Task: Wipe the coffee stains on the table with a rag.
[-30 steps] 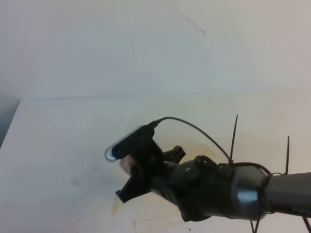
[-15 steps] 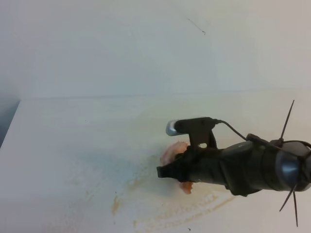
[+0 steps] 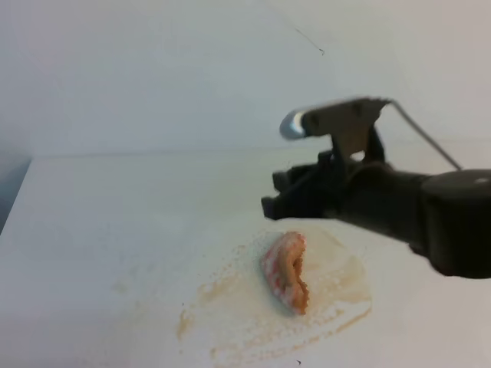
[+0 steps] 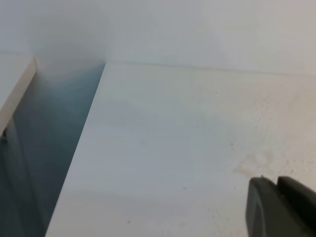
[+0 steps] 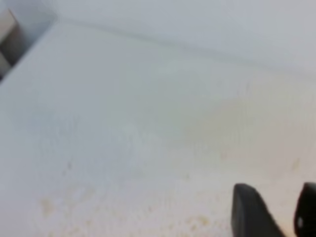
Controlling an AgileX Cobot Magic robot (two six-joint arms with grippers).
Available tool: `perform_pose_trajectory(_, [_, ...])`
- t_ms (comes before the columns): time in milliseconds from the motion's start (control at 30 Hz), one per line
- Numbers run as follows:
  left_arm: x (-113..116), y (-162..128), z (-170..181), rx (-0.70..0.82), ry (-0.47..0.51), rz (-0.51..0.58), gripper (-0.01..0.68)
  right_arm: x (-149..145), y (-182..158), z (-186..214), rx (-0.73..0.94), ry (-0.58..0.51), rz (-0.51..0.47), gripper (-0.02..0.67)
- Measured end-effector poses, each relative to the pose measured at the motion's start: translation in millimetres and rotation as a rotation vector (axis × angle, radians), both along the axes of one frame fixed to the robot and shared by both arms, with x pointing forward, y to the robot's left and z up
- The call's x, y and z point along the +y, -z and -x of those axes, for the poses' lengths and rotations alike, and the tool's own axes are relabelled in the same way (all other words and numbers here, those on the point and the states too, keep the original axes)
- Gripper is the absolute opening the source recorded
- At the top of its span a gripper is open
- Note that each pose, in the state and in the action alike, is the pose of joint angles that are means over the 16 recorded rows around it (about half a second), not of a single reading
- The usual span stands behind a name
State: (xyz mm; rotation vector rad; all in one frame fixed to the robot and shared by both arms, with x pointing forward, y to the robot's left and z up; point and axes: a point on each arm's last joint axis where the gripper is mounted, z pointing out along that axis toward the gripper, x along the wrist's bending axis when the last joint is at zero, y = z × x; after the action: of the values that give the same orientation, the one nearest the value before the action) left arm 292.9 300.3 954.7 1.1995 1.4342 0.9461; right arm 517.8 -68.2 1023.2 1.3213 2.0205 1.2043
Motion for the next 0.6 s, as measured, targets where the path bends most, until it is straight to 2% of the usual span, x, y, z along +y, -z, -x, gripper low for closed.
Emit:
perform_pose_trajectory(133, [0,0,0,0.0,0.0,0.0,0.0,-15,-54,22,-0.158,-0.005,-0.018,0.134])
perform_pose_trajectory(267, [0,0,0,0.0,0.0,0.0,0.0,-30,-92,50,-0.277,0.0,-0.021,0.05])
perform_pose_trajectory(400, [0,0,0,0.0,0.0,0.0,0.0,-41,-109,73,-0.334,0.01,-0.016,0.013])
perform_pose_trajectory(600, [0,0,0,-0.001,0.0,0.0,0.0,-48,-109,92,-0.334,0.03,-0.02,0.004])
